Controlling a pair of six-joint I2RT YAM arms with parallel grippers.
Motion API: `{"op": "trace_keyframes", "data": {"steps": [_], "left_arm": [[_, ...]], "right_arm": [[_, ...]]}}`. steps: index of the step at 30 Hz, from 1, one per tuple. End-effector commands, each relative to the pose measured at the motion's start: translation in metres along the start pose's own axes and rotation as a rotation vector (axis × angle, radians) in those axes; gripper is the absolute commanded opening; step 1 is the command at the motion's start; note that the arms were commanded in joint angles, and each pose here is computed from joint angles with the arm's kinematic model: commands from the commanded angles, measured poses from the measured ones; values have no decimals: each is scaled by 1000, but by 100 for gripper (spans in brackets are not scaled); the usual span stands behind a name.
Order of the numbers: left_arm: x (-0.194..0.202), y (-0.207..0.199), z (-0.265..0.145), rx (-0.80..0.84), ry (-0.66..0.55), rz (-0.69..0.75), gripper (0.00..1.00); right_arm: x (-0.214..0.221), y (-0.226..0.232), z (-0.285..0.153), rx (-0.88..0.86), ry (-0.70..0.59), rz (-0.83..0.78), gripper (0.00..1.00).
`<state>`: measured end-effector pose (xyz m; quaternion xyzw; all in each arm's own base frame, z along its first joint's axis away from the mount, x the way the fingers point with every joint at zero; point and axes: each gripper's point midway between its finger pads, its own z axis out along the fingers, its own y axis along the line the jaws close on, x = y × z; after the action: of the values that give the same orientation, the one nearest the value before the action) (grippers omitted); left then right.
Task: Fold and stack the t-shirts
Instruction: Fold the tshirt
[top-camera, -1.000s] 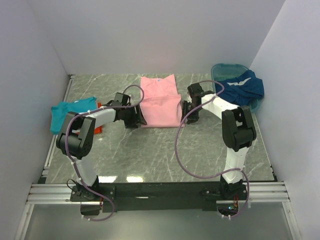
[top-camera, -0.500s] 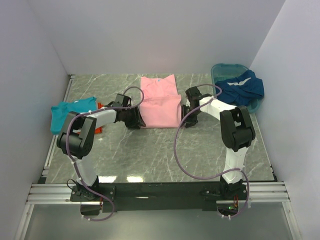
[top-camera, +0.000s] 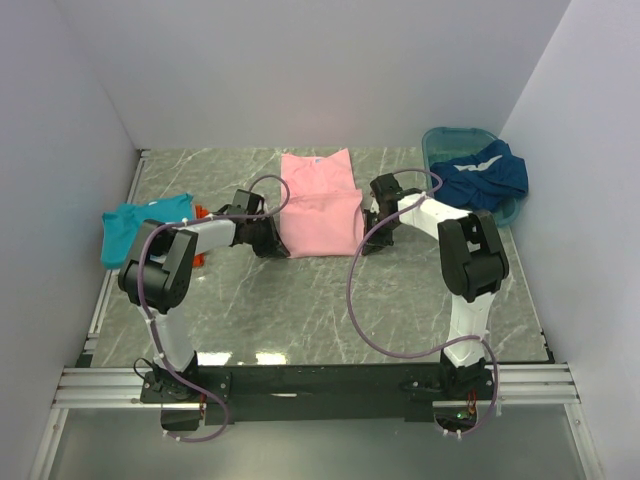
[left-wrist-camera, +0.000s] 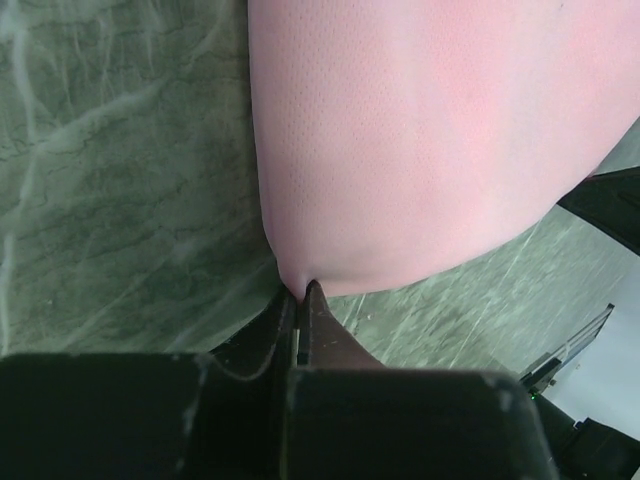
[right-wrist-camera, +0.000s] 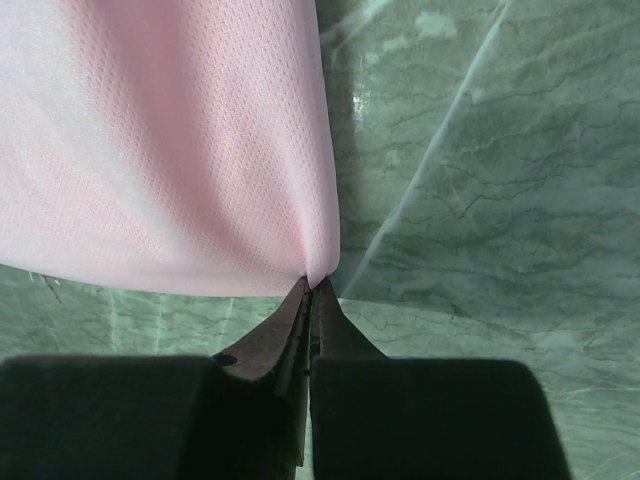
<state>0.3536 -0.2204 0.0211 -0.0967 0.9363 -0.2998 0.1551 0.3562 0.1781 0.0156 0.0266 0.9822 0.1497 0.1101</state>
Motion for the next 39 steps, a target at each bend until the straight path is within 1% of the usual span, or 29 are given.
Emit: {"op": "trace_keyframes", "data": {"steps": [1, 5, 10, 15, 21, 22, 25, 28, 31, 39], "left_arm": [[9, 23, 6, -102, 5, -6, 0], [6, 23, -8, -127, -41, -14, 0], [8, 1, -22, -46, -64, -26, 0], [17, -9, -33, -37, -67, -9, 0], [19, -22, -57, -18, -105, 1, 0], [19, -26, -64, -14, -117, 3, 0], [21, -26, -75, -27, -134, 0, 0], [31, -26, -82, -18, -102, -5, 0], [43, -28, -88, -16, -69, 5, 0], [86, -15, -108, -76, 44, 7, 0]], "right_arm": [[0, -9, 4, 59, -7, -4, 0], [9, -14, -8, 76, -10, 24, 0], [31, 0, -21, -14, 5, 60, 0], [48, 8, -34, -39, 9, 65, 0], [61, 9, -56, -35, -13, 55, 0], [61, 11, -63, -36, -33, 51, 0], [65, 8, -74, -30, -54, 63, 0], [72, 7, -84, -29, -61, 70, 0], [86, 6, -91, -24, -41, 60, 0], [125, -6, -115, 17, -12, 55, 0]]}}
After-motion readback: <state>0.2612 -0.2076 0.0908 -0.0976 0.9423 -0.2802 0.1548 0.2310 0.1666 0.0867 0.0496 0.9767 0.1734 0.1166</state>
